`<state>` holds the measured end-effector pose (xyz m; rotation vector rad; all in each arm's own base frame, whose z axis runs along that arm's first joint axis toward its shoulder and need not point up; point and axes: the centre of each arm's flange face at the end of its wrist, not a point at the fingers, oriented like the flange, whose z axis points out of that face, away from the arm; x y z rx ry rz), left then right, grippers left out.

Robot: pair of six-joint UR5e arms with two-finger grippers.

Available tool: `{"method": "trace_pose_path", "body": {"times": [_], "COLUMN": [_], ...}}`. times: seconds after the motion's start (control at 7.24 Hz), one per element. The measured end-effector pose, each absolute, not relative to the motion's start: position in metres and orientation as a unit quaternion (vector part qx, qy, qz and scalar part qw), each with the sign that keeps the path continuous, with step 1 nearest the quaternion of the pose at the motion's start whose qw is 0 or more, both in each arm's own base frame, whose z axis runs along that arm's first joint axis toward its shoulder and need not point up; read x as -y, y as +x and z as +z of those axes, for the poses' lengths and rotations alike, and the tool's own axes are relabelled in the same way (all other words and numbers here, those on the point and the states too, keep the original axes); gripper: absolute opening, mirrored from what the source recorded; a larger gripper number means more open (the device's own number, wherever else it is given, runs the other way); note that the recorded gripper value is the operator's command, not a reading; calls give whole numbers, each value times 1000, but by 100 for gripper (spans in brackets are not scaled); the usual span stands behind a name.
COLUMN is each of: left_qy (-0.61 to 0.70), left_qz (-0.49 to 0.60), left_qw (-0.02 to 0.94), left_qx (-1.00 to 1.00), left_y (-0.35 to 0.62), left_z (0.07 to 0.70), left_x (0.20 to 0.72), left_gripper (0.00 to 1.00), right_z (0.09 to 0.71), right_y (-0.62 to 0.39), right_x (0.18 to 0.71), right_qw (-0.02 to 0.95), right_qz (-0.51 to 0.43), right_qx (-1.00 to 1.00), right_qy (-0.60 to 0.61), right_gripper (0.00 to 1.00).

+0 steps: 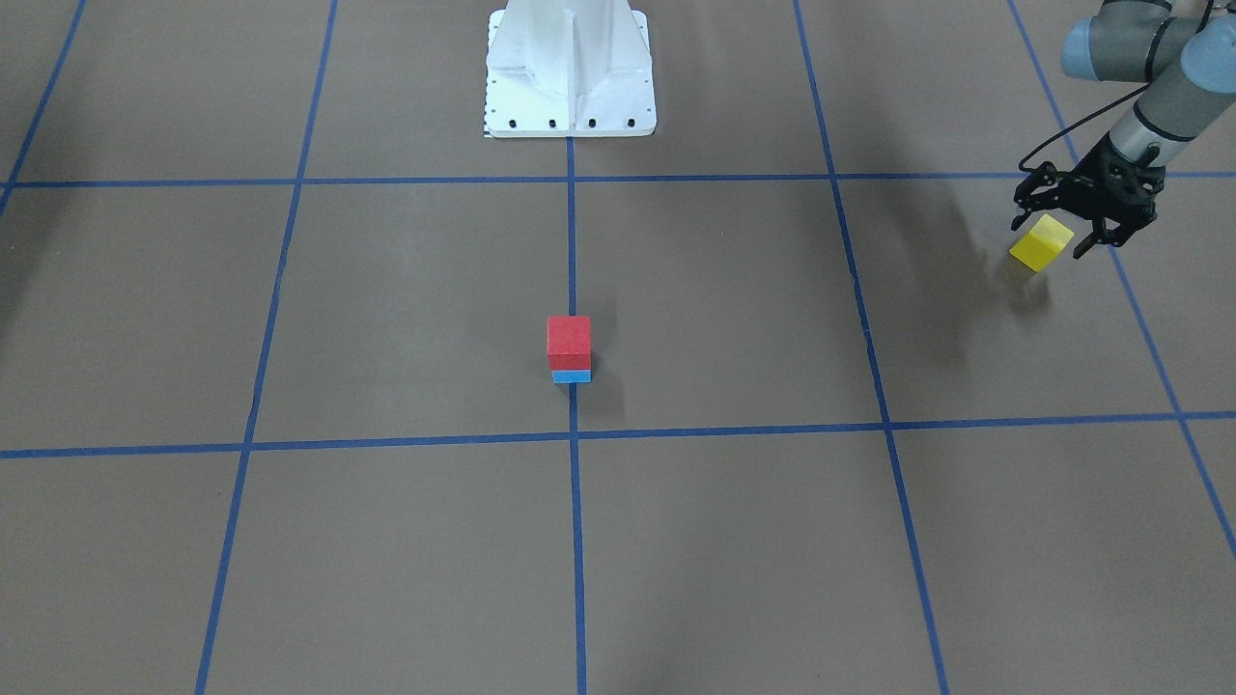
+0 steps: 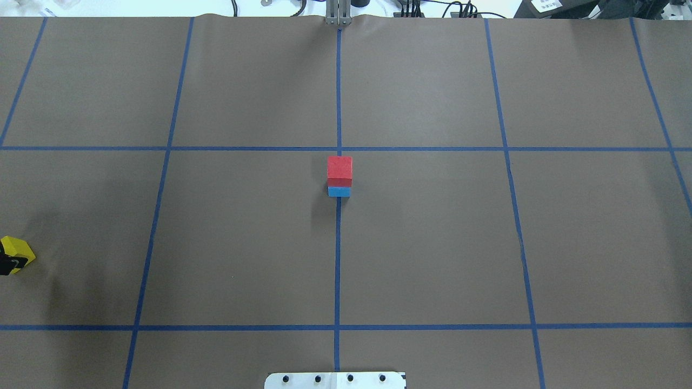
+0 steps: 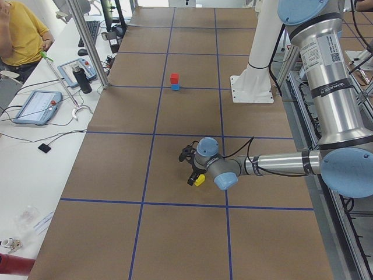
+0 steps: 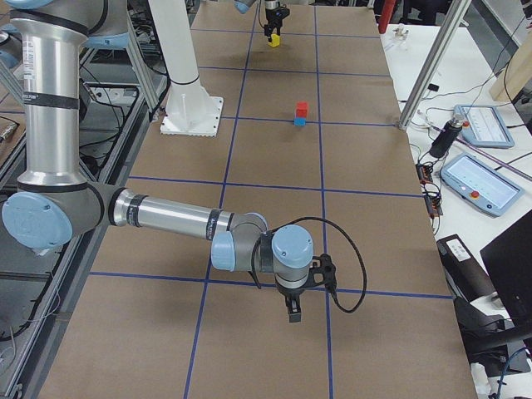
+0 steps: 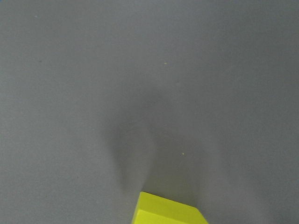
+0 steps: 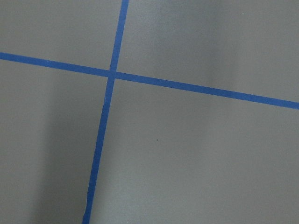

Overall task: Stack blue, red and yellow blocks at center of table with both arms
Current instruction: 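Lower the left gripper onto the yellow cube and close it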

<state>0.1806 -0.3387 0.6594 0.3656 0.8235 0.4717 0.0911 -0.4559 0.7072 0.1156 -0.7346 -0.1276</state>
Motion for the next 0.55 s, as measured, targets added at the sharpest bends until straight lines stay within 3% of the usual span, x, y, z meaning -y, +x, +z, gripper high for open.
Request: {"method": "trace_pose_path", "body": {"times": [0.14, 0.28, 0.41, 0.55], "left_qy": [176, 177, 177, 179], "left_qz": [230, 232, 234, 236], "left_qw": [873, 874, 874, 873], "left_qx": [-392, -389, -387, -386], "left_y": [186, 190, 192, 194], "left_z": [661, 663, 665, 664], "left_x": [340, 342, 342, 342], "left_gripper": [65, 19, 0, 0], "right_z": [707, 707, 707, 707], "right_y": [91, 91, 91, 91], "right_x": [456, 456, 456, 456], "right_qw": [930, 930, 930, 930], "right_qz": [-62, -62, -62, -62], "right_qx": [359, 359, 359, 359], "right_qy": [56, 56, 56, 56], "right_gripper": [100, 100, 100, 100]}}
